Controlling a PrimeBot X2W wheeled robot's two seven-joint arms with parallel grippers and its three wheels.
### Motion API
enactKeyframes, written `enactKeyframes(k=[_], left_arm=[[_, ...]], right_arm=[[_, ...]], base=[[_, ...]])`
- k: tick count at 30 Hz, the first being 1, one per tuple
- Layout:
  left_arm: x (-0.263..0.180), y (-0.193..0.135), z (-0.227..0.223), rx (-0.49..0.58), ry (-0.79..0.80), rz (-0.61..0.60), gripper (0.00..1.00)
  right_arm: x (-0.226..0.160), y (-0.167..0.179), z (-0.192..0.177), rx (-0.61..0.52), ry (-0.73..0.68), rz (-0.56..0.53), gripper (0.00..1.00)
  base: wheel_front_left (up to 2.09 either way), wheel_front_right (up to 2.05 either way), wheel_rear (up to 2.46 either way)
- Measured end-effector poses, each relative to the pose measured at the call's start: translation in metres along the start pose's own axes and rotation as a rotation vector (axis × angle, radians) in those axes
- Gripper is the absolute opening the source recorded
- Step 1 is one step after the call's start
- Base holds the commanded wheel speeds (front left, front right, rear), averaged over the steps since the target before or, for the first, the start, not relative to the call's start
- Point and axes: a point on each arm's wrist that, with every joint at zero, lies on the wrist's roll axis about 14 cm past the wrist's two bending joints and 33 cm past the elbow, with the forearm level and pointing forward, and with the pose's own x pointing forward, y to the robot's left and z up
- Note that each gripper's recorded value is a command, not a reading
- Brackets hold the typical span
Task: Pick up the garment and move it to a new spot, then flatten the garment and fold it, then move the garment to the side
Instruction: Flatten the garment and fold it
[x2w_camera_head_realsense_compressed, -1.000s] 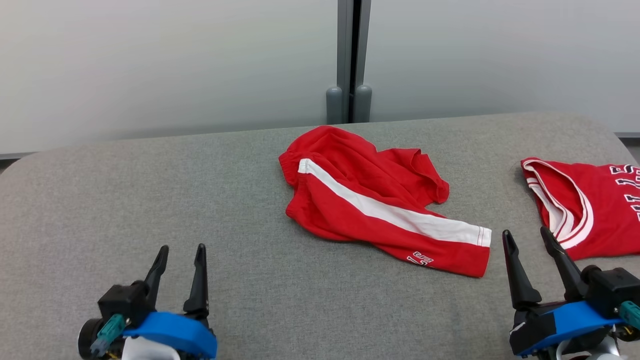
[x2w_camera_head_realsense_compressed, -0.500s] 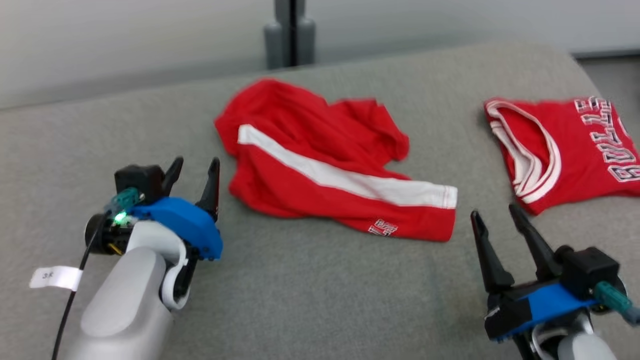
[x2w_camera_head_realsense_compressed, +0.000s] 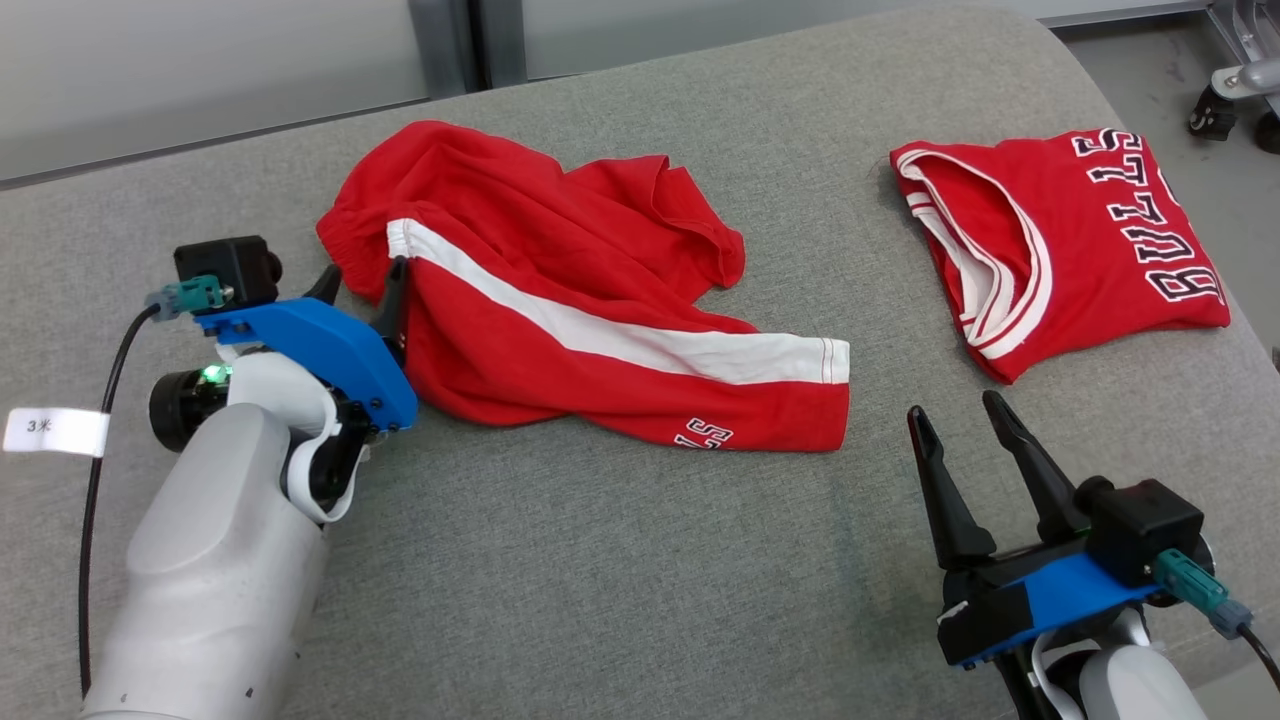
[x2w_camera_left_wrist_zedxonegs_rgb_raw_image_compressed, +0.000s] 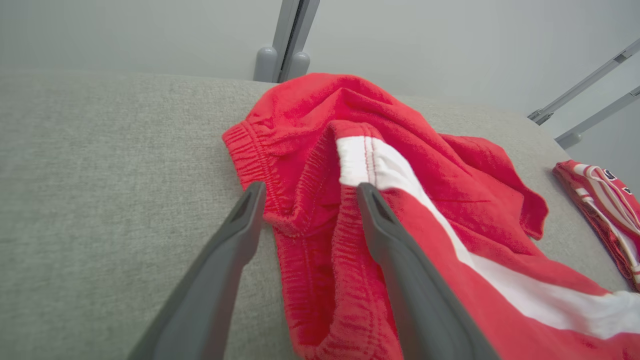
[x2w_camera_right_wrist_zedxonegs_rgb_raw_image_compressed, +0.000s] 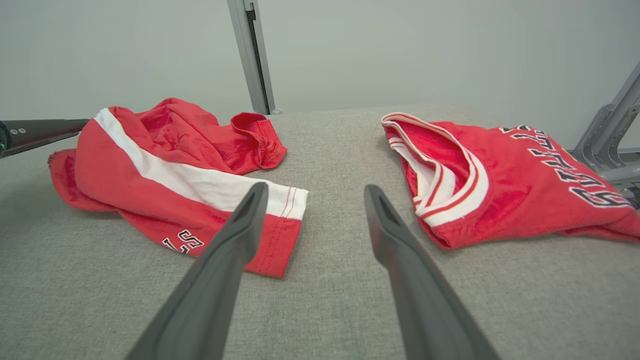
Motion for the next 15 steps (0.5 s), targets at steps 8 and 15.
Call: enactKeyframes(k=[8,15], left_arm=[[0.007,-0.022,-0.001,-0.043,0.018,-0.058,1.00],[0.012,-0.034,-0.004,-0.070,0.035,-0.088,1.00]], right_arm=[[0.001,0.002,0.000,0.010,-0.006,0.003,1.00],[0.001,0.005,-0.001,0.010,-0.002,0.010,1.00]], base=[[0.00,0.00,0.00],[0.00,0.00,0.00]])
